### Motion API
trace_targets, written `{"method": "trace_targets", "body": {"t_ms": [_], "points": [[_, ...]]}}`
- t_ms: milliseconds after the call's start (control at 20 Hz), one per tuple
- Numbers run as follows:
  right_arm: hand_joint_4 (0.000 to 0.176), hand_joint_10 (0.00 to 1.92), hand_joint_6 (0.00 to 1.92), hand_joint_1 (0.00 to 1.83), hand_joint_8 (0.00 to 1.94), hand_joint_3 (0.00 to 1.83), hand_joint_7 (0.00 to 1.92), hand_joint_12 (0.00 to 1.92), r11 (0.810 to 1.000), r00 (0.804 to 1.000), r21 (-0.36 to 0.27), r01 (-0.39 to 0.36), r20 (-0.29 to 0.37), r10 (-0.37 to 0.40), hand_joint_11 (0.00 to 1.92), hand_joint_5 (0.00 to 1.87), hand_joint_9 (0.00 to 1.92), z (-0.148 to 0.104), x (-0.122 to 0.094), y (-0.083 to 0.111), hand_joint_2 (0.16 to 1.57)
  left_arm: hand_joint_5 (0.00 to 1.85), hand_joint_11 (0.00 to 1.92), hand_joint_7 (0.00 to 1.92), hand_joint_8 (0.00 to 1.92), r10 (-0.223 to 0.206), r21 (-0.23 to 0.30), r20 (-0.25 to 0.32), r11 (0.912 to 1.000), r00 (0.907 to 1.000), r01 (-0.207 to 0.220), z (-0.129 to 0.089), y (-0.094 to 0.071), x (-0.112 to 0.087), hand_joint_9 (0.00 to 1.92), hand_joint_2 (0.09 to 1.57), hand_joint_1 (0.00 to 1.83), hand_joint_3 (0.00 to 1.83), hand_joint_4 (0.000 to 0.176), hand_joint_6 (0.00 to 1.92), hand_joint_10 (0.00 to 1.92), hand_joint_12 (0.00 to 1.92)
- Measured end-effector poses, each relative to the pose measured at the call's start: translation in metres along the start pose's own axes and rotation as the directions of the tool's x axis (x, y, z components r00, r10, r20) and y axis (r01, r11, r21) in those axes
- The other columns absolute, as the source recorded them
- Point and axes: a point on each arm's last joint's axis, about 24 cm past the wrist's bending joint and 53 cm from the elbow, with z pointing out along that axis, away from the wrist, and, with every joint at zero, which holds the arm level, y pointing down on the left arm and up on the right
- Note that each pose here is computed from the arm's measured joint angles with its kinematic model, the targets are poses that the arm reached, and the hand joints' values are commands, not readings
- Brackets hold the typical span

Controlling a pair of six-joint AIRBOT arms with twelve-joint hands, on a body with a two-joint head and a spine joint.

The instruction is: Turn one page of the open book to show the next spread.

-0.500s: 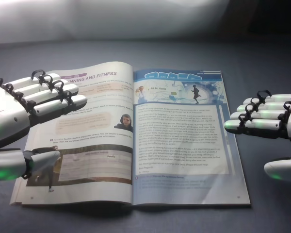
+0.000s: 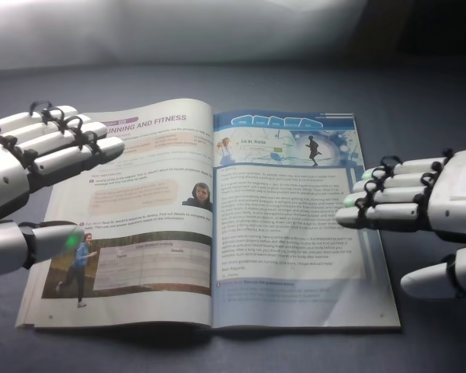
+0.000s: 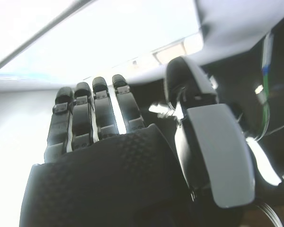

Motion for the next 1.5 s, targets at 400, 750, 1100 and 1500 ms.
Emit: {"method": "trace_targets", "body": {"t_ms": [400,750,1100,1500], "points": [[0.0,0.0,0.02,0.0,0.0,0.0,0.01,0.0,1.0,0.998,0.018,0.005,-0.069,-0.004,0.01,0.09,0.0,0.014,0.017,-0.008,1.27,0.02,0.0,0.0,0.0,0.008,-0.008,0.017,0.9999,0.9998,-0.008,-0.005,0.002,-0.005,0.0,1.45,0.16,0.0,0.032,0.01,0.0,0.0],[0.0,0.0,0.0,0.0,0.0,0.0,0.0,0.0,1.0,0.994,0.01,-0.018,-0.107,0.019,0.0,0.02,0.0,0.028,0.029,-0.009,1.25,0.03,0.0,0.0,0.0,0.004,-0.005,0.04,1.0,0.9992,-0.004,-0.008,0.001,-0.011,0.0,1.45,0.11,0.0,0.019,0.0,0.0,0.0],[0.0,0.0,0.0,0.0,0.0,0.0,0.0,0.0,0.999,0.993,-0.032,-0.042,-0.108,0.038,0.0,0.0,0.0,0.043,0.031,-0.002,1.24,0.05,0.0,0.0,0.0,0.019,-0.015,0.063,0.9997,0.9978,-0.018,-0.015,0.002,-0.017,0.0,1.44,0.25,0.0,0.017,0.0,0.0,0.0],[0.0,0.0,0.01,0.0,0.0,0.0,0.0,0.0,0.989,0.998,-0.147,-0.02,-0.055,0.012,0.0,0.02,0.0,0.089,0.017,0.035,1.25,0.05,0.0,0.0,0.0,0.022,-0.033,0.091,0.9993,0.9956,-0.019,-0.023,0.004,-0.023,0.0,1.42,0.21,0.0,0.002,0.0,0.0,0.0]]}}
